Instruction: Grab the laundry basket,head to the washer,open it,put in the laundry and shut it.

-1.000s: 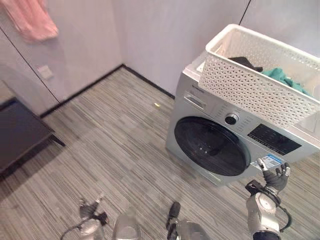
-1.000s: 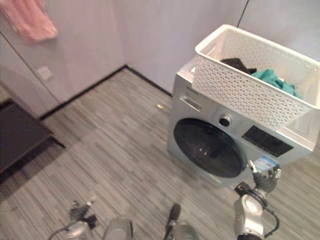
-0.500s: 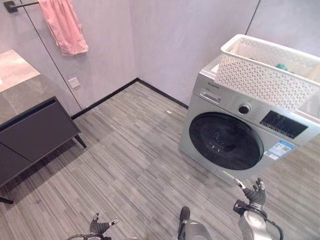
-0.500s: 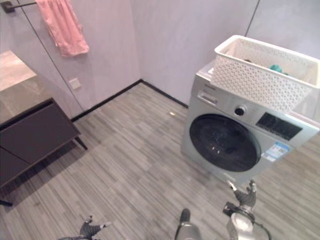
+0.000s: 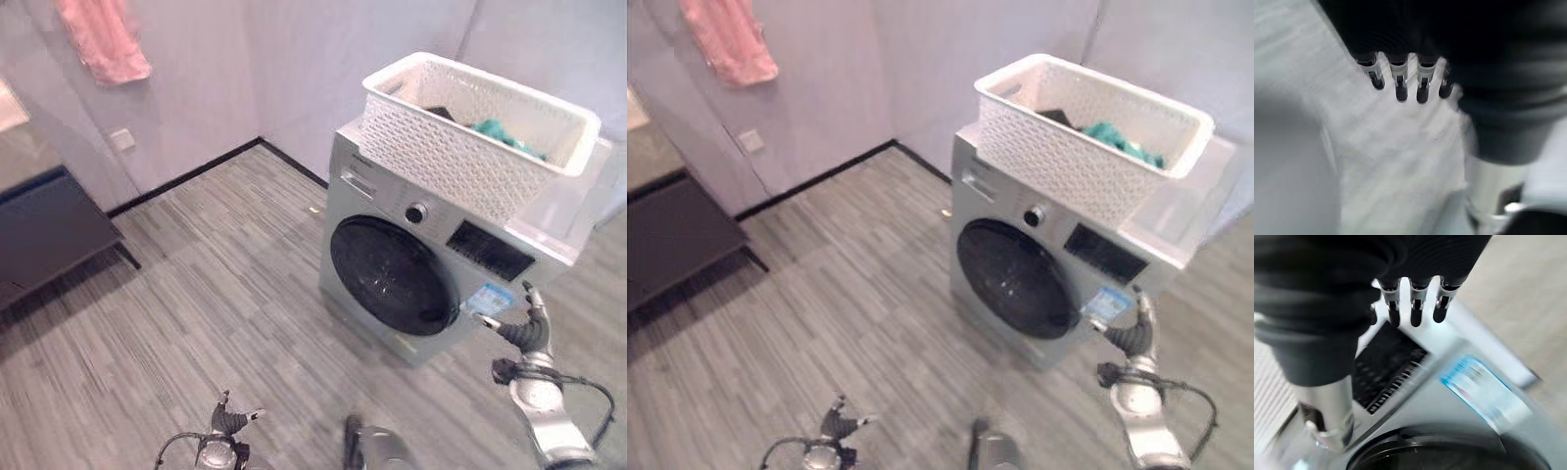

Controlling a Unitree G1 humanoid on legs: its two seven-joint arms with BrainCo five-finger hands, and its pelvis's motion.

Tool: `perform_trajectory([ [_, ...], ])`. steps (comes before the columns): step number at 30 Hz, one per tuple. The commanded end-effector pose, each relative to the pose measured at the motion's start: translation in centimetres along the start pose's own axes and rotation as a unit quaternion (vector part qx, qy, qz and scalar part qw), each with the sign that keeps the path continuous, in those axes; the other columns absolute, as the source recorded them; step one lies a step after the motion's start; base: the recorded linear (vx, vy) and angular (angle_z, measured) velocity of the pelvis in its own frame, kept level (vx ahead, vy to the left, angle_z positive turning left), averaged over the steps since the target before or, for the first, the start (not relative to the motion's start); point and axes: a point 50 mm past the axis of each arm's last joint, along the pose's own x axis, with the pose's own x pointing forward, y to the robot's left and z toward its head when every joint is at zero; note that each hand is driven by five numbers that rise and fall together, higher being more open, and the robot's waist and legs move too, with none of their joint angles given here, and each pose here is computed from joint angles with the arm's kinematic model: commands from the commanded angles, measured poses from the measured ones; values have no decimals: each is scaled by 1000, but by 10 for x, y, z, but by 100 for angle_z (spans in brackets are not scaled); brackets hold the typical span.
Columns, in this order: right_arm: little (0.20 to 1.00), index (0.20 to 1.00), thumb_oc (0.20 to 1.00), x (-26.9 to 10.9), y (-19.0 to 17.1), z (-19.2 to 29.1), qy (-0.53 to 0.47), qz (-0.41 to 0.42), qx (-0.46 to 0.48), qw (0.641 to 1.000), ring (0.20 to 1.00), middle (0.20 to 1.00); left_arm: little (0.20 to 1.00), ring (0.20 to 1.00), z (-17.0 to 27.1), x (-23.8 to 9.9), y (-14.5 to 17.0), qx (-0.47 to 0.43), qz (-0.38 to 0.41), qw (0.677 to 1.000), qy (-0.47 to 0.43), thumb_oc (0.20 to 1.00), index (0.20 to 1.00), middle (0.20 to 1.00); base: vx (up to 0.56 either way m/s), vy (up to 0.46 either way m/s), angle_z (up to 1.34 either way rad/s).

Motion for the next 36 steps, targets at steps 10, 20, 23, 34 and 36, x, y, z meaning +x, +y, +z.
perform_trajectory([
  [10,1000,1000,1000,8,35,37,-77,110,13,991,1000,1000,1000,1000,-25,-6,22,41,-4,999,33,1000,1000,1000,125,63,-3],
  [20,1000,1000,1000,-6,53,21,-34,135,36,990,1000,1000,1000,1000,-38,-14,26,56,-13,997,46,1000,1000,1000,65,105,-7],
  [23,1000,1000,1000,-8,56,19,-35,148,12,988,1000,1000,1000,1000,-38,-15,25,84,-23,996,35,1000,1000,1000,19,64,1],
  [34,1000,1000,1000,31,44,28,-40,83,-43,995,1000,1000,1000,1000,-14,-11,32,89,-20,995,-28,1000,1000,1000,-73,24,11],
  [36,1000,1000,1000,35,37,26,-36,65,-54,996,1000,1000,1000,1000,-13,-10,32,87,-16,996,-28,1000,1000,1000,-19,13,26],
])
